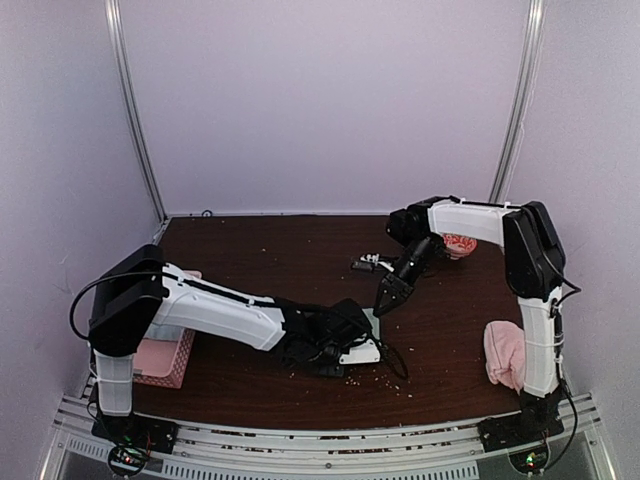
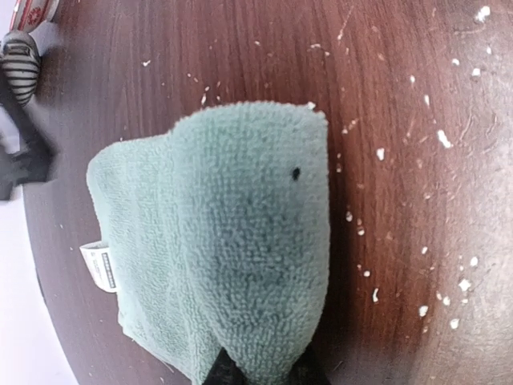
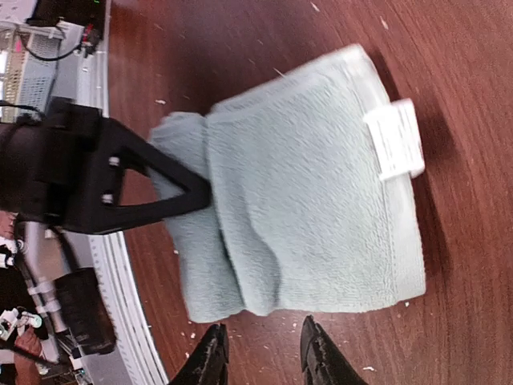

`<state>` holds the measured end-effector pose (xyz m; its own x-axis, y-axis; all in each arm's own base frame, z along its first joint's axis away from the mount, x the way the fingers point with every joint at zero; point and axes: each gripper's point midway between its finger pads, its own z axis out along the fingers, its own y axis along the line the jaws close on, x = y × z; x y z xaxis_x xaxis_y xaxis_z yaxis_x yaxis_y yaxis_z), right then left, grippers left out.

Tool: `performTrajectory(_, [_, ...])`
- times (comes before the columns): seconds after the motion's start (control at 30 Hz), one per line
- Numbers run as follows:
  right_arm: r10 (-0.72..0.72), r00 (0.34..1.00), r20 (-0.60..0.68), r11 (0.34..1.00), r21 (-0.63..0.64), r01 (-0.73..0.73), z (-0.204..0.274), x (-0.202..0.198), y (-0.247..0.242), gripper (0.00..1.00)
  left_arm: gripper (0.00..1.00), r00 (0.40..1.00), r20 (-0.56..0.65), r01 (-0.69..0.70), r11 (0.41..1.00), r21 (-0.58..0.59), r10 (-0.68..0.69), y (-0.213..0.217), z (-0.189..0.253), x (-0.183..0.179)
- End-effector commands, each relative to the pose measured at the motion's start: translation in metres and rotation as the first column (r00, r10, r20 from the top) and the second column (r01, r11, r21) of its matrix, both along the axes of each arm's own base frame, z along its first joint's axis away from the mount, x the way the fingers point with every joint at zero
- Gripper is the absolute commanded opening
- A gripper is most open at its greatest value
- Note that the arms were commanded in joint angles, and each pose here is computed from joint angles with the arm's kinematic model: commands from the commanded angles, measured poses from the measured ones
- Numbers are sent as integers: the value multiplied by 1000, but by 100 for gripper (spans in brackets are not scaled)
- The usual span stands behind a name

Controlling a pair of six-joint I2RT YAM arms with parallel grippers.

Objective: Roll the towels
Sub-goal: Roll the towel at the center of the board.

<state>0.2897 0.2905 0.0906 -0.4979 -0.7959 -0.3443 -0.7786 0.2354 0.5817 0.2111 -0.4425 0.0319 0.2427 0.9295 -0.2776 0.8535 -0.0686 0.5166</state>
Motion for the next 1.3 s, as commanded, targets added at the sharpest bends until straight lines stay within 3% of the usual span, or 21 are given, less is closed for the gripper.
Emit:
performTrajectory(0.0, [-42, 993, 106, 982, -179, 60, -54, 11, -1, 29, 5, 993, -102, -57, 998, 19, 59, 2, -5, -8])
performTrajectory(0.17, [11, 994, 105, 971, -239, 15, -77, 2, 14, 26, 5, 984, -161, -70, 997, 25, 73, 0, -4, -15])
performTrajectory(0.3, [12, 980, 196, 948, -313, 51, -92, 20, 18, 24, 5, 972, -223, -66, 997, 29, 71, -4, -4, -26])
performTrajectory(0.43, [12, 978, 207, 953, -299, 52, -84, 24, 21, 24, 3, 954, -287, -68, 996, 57, 82, -2, -14, -35])
performTrajectory(0.6, [15, 986, 164, 995, -100, 2, -10, 24, 36, 34, 2, 927, -357, -83, 992, 90, 110, -3, -30, -39])
performTrajectory(0.73, [-68, 960, 273, 998, 33, 61, 68, 54, 28, 39, 2, 879, -453, -130, 988, 77, 151, -8, -29, -32])
performTrajectory(0.9, [-223, 863, 452, 966, 223, 133, 158, 73, 7, 42, 3, 702, -694, -188, 981, 37, 161, -17, -24, -29])
performTrajectory(1.03, [-312, 808, 500, 918, 379, 120, 209, 53, -3, 43, 4, 515, -849, -222, 975, 3, 120, -32, -20, -37])
performTrajectory(1.17, [-280, 824, 493, 874, 485, 7, 236, 12, -3, 43, 3, 327, -937, -266, 963, 36, 125, -35, -24, -34])
performTrajectory(1.27, [-140, 828, 542, 856, 486, -174, 242, -34, -5, 47, 2, 217, -966, -317, 946, 68, 142, -31, -30, -24])
